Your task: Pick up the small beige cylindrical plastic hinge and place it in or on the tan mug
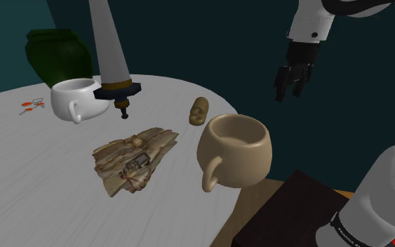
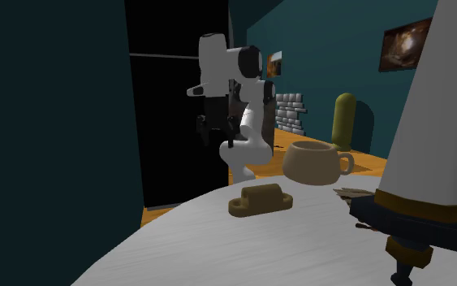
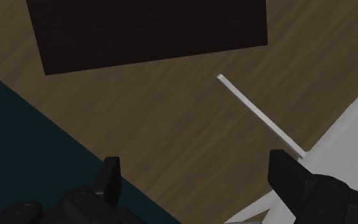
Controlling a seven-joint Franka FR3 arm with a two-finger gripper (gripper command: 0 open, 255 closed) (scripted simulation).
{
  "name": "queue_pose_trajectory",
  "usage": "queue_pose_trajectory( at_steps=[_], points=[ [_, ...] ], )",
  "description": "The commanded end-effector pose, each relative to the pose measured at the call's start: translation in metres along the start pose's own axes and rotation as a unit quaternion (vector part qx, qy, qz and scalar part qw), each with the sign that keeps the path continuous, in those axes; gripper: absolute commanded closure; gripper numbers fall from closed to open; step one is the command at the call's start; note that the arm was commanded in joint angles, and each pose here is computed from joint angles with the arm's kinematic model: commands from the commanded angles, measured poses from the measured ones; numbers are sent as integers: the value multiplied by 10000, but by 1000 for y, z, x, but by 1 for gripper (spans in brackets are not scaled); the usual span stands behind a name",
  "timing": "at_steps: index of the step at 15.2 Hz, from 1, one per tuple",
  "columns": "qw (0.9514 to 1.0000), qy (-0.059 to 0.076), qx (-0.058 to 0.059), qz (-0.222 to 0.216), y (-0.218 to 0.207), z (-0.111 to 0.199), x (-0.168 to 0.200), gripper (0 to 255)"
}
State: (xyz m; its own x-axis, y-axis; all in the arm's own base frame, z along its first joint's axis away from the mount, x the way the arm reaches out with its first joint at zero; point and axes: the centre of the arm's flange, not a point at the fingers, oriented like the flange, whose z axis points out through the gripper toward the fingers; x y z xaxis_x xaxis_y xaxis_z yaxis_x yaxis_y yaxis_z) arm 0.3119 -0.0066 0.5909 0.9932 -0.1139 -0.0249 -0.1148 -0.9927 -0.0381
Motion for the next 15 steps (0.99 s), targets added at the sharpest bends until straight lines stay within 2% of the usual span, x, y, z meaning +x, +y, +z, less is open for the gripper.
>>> queue_pose_trajectory(
  at_steps=[1, 4, 8, 11, 15],
  points=[
    [10000, 0, 0, 0, 0, 0, 0, 0],
    [9988, 23, -25, 482, -37, 3, 15, 0],
    [9937, 54, -59, 1122, -83, 6, 41, 0],
    [9871, 77, -84, 1600, -116, 9, 65, 0],
    [9747, 107, -117, 2230, -155, 13, 101, 0]
  ],
)
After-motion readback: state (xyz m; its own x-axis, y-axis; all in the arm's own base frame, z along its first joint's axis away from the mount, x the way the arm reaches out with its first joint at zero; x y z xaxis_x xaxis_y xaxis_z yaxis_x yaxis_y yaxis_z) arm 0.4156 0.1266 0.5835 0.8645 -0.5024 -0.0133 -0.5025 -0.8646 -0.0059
